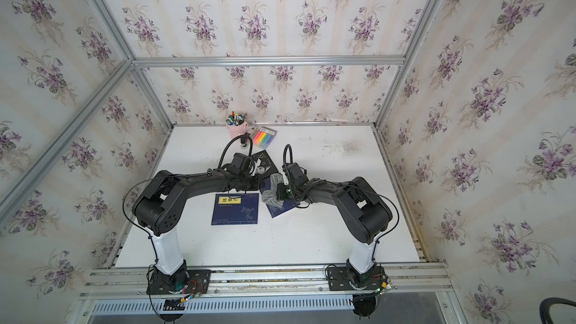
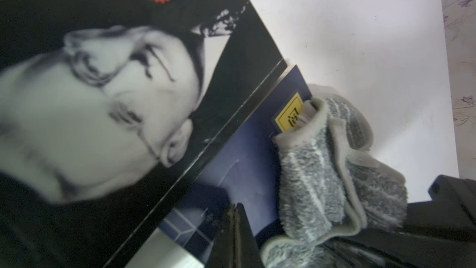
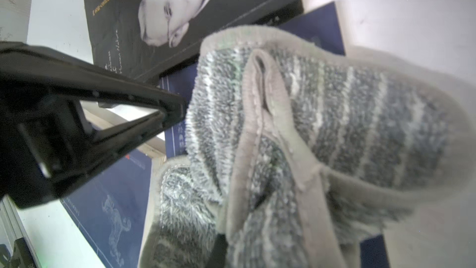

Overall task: Wipe the cover of the book
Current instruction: Wipe the dirt from the cover of the book.

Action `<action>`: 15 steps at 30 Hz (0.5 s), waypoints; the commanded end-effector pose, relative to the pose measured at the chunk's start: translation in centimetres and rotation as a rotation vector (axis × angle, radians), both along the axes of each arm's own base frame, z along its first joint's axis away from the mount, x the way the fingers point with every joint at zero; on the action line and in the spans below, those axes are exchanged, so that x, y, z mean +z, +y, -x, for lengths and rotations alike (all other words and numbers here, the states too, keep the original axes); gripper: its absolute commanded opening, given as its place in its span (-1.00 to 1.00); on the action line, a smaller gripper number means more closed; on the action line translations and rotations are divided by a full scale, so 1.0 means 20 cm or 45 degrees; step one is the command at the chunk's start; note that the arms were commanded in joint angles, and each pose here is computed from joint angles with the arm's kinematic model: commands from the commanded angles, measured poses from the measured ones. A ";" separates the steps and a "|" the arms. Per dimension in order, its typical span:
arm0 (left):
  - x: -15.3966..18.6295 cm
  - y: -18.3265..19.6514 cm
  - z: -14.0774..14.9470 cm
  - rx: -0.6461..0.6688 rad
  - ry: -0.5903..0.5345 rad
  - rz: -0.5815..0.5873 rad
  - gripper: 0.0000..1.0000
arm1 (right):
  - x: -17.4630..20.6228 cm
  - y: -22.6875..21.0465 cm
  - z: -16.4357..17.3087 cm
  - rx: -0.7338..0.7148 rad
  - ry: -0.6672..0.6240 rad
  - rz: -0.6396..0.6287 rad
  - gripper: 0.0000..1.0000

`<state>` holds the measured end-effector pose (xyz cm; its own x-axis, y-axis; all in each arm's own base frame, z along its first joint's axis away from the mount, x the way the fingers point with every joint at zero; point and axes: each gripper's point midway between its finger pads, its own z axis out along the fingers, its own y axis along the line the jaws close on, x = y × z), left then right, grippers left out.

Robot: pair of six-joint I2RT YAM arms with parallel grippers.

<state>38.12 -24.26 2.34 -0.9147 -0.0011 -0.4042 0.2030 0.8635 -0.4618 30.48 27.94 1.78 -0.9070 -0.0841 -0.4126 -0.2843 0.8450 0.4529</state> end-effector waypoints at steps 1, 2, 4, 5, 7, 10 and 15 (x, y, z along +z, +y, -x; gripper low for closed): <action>-0.01 0.06 0.01 0.002 0.006 -0.083 -1.00 | -0.15 -0.18 0.19 -0.030 0.172 0.178 -1.00; -0.01 0.07 0.01 0.002 0.005 -0.088 -1.00 | -0.15 -0.19 0.20 -0.031 0.171 0.176 -1.00; -0.01 0.08 -0.01 0.011 -0.003 -0.098 -1.00 | -0.15 -0.20 0.22 -0.034 0.170 0.176 -1.00; -0.01 0.08 -0.01 0.011 -0.007 -0.099 -1.00 | -0.15 -0.21 0.22 -0.031 0.170 0.175 -1.00; -0.01 0.08 -0.02 0.018 -0.012 -0.109 -1.00 | -0.14 -0.21 0.23 -0.027 0.167 0.174 -1.00; -0.02 0.09 -0.03 0.027 -0.020 -0.129 -1.00 | -0.14 -0.20 0.22 -0.022 0.163 0.173 -1.00; -0.04 0.14 -0.04 0.040 -0.033 -0.203 -1.00 | -0.13 -0.18 0.21 -0.013 0.161 0.156 -1.00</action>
<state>38.80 -22.78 2.22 -0.9061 0.0172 -0.4227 0.1978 0.9005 -0.3873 28.98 26.70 1.85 -0.9050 -0.0789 -0.4180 -0.2824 0.8463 0.4517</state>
